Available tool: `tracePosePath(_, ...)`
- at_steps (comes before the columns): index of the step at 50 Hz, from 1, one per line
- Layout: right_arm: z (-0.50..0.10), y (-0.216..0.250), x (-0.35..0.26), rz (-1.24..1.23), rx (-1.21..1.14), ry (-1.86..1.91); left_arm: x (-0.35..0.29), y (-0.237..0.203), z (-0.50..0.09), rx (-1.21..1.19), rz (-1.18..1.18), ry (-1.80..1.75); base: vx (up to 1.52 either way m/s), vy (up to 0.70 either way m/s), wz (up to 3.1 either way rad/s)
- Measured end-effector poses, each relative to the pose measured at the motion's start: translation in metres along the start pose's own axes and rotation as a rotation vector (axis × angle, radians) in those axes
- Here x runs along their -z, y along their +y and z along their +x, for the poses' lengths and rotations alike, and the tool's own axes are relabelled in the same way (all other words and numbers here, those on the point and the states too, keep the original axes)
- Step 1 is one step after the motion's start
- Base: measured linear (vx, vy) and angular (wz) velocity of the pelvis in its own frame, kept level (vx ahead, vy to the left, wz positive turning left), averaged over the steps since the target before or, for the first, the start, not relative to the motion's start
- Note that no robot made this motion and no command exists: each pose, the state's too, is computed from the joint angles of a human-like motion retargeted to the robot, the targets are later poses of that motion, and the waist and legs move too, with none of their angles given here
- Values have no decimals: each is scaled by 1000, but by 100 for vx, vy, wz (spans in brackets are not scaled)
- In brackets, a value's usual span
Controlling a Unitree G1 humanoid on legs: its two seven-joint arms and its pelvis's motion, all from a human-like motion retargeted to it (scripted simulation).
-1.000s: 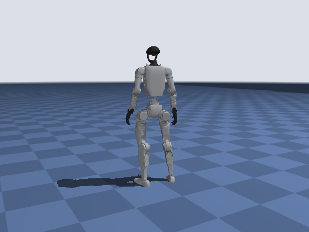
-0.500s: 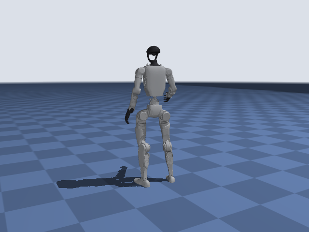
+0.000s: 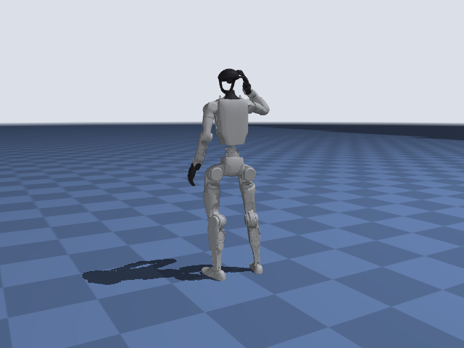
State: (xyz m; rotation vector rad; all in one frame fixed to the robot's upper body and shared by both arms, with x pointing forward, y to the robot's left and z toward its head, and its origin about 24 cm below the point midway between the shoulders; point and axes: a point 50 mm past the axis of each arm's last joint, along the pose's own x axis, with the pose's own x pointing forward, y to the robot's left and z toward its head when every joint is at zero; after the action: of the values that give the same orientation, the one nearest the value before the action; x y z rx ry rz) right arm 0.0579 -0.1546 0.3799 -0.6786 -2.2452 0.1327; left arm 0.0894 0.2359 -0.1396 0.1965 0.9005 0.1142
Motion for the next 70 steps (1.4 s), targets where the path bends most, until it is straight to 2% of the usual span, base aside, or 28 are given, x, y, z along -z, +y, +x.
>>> tracePosePath(10,-10,2,23,149,-99,214,18,0,-8,3,-22,63,0,0,0)
tracePosePath(18,-14,6,27,161,-207,268,22,8,-12,-37,-44,67,0,0,0)
tracePosePath(36,-17,1,24,142,-210,311,11,19,-5,-83,-63,51,0,0,-4)
tracePosePath(70,-19,-2,21,174,-166,303,23,10,-10,-54,-40,88,0,0,0)
